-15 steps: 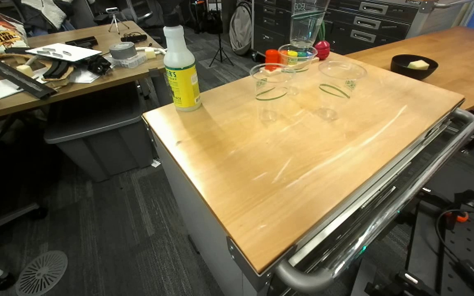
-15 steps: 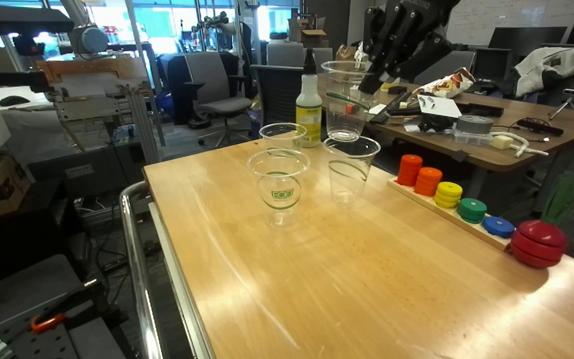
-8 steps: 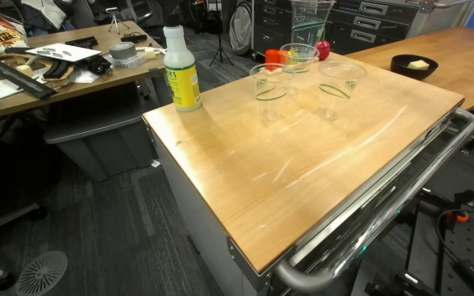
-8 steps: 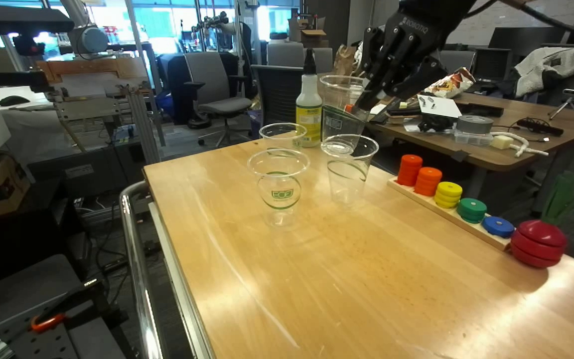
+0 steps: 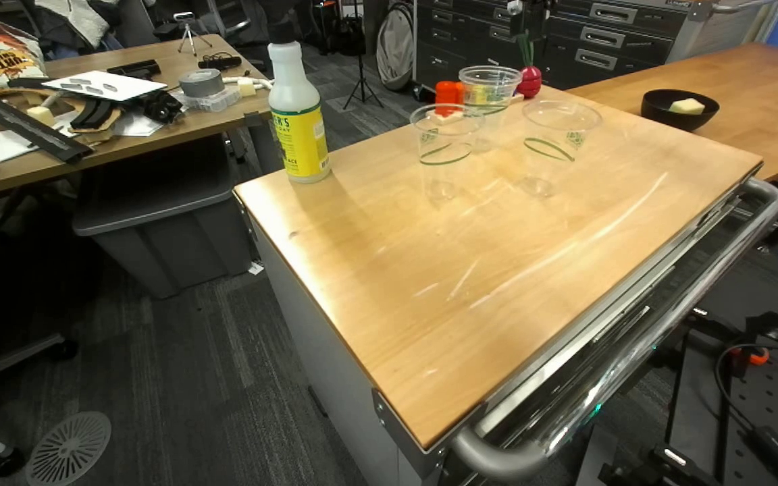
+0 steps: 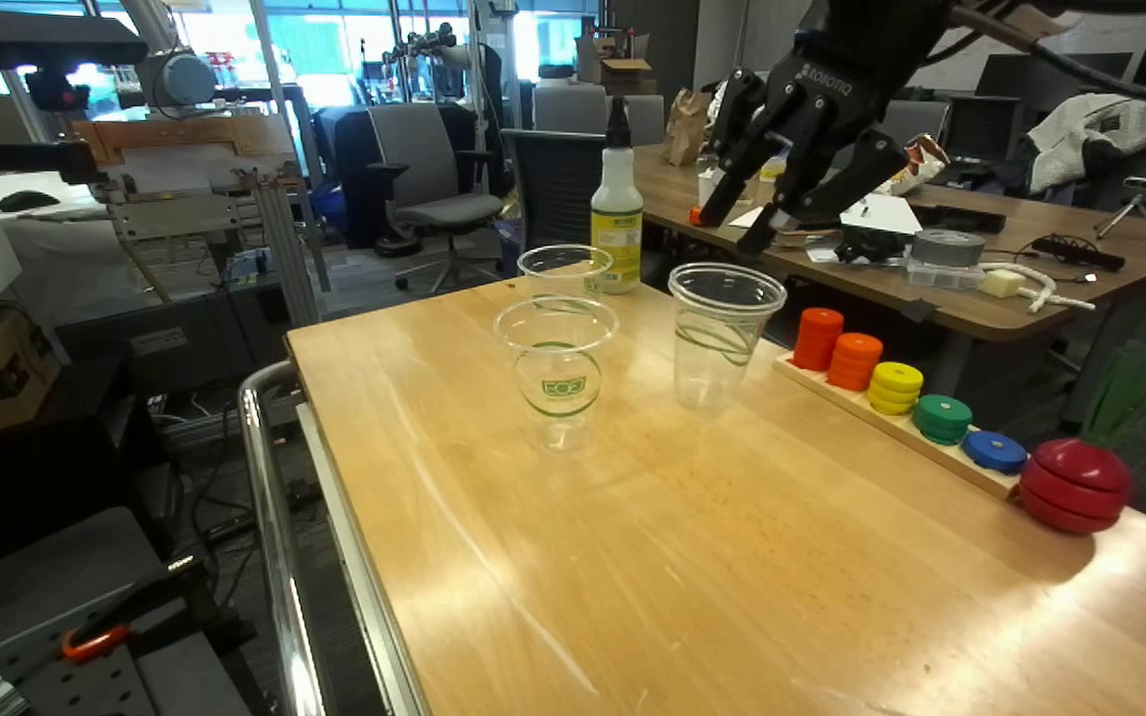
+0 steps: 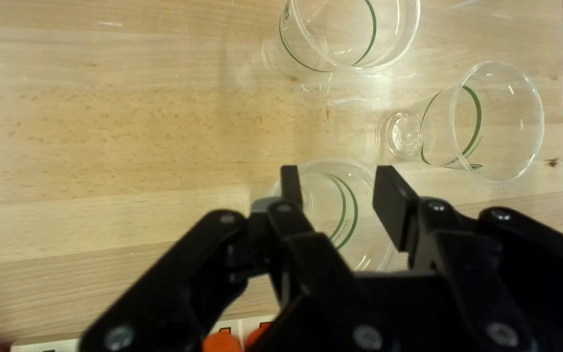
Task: Place all the cups in one cup
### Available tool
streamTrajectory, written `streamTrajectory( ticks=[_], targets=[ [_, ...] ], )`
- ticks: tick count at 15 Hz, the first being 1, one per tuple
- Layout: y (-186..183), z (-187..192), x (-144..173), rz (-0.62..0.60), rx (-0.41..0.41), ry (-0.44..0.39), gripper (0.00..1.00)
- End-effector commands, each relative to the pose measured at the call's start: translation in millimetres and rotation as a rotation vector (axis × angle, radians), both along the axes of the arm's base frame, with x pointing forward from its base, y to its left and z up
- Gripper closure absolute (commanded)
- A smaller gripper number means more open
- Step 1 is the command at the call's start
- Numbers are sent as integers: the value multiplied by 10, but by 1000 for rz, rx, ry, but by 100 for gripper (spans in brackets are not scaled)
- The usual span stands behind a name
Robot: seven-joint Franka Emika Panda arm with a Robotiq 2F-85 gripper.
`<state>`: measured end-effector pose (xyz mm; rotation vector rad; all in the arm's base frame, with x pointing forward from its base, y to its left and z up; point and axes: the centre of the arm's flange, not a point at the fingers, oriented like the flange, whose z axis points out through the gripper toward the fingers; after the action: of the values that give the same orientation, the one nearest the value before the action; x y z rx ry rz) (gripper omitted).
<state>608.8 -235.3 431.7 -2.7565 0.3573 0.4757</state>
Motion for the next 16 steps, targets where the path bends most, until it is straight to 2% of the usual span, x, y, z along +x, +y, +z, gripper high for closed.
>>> streamTrajectory(
  ticks=[1,4,8,10,16],
  targets=[
    [-44,125,26,4,-46,-8,24],
    [-52,119,-26,18,-106,10,1],
    [-8,82,-12,30,-214,77,0],
    [52,97,31,28,-241,88,0],
    [195,68,214,30,-237,65,0]
  ],
)
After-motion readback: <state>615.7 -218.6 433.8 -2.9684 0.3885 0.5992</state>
